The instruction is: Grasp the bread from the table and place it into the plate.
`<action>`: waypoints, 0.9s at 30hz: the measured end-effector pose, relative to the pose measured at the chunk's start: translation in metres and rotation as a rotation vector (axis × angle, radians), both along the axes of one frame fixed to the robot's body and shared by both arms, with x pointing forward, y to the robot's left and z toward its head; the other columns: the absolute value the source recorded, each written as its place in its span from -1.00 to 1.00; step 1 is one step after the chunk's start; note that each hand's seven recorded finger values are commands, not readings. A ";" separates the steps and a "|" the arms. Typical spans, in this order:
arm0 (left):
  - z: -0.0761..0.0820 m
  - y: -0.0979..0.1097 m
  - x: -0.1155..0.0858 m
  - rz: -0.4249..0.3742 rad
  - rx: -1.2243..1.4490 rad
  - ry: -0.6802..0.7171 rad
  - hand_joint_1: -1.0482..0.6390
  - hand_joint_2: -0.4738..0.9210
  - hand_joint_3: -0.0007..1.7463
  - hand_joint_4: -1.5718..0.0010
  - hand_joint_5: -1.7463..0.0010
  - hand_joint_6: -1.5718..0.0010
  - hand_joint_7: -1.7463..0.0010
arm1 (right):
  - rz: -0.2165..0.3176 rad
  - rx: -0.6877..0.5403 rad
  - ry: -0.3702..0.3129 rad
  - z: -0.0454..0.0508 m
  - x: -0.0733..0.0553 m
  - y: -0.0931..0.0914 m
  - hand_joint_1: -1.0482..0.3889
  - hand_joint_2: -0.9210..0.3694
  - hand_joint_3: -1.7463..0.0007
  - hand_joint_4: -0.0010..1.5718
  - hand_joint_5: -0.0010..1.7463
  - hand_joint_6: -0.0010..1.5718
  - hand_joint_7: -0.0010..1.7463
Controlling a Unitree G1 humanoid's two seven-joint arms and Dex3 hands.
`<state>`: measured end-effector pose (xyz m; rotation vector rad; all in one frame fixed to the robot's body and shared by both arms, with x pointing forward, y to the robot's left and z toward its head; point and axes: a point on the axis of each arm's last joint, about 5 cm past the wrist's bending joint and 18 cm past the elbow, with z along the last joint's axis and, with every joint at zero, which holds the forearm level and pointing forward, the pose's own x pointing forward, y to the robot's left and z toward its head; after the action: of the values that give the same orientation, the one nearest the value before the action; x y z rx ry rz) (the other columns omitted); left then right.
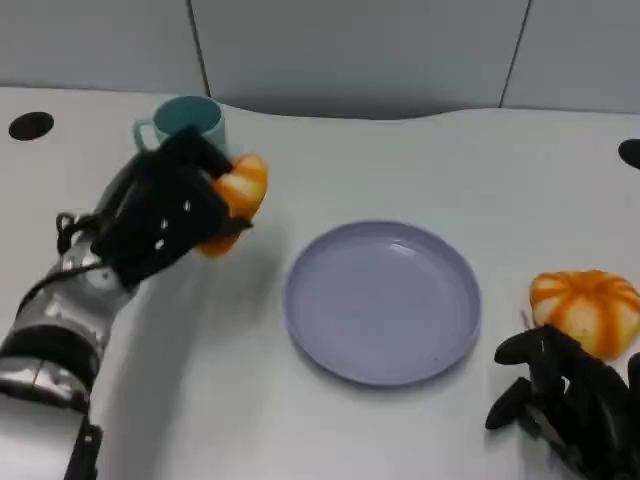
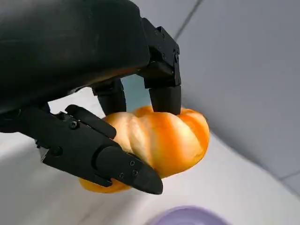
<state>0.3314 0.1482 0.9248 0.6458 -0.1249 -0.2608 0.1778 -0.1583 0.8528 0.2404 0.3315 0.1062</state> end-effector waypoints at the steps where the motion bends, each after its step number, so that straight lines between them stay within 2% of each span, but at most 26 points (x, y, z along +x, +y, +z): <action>1: 0.005 -0.002 0.002 -0.014 -0.004 -0.025 0.23 0.90 -0.91 -0.06 -1.00 0.17 -1.00 | 0.001 0.000 0.000 0.0001 0.000 0.000 -0.05 -1.00 0.32 -0.28 1.00 -0.50 0.95; 6: 0.018 -0.030 0.004 -0.229 0.147 -0.156 0.21 0.87 -0.92 -0.09 -1.00 0.13 -1.00 | 0.001 0.001 0.001 0.0002 0.002 0.001 -0.04 -1.00 0.30 -0.27 1.00 -0.49 0.95; 9: 0.019 -0.044 0.003 -0.296 0.182 -0.174 0.16 0.86 -0.92 -0.18 -1.00 0.13 -1.00 | -0.001 -0.006 0.003 -0.0003 0.001 0.001 -0.05 -1.00 0.32 -0.25 1.00 -0.48 0.95; 14: 0.017 -0.077 -0.004 -0.450 0.232 -0.172 0.09 0.88 -0.90 -0.16 -1.00 0.16 -1.00 | 0.001 -0.010 0.000 -0.0001 0.002 0.003 -0.04 -1.00 0.31 -0.28 1.00 -0.49 0.95; 17: 0.015 -0.087 -0.007 -0.493 0.250 -0.171 0.08 0.88 -0.89 -0.16 -1.00 0.16 -1.00 | 0.000 -0.010 0.000 -0.0001 0.001 0.003 -0.04 -1.00 0.31 -0.29 1.00 -0.50 0.96; 22: 0.014 -0.088 -0.008 -0.504 0.268 -0.170 0.10 0.89 -0.86 -0.20 -1.00 0.14 -1.00 | 0.000 -0.010 0.000 -0.0003 0.001 0.003 -0.02 -1.00 0.30 -0.30 1.00 -0.51 0.94; 27: 0.001 -0.101 -0.017 -0.562 0.347 -0.128 0.09 0.88 -0.83 -0.21 -1.00 0.14 -1.00 | 0.006 0.001 -0.012 -0.0015 -0.002 0.006 -0.02 -1.00 0.30 -0.32 1.00 -0.51 0.92</action>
<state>0.3144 0.0468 0.9253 0.9664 -0.3918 -0.7953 0.1761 -0.1521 0.8513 0.2400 0.3201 0.1139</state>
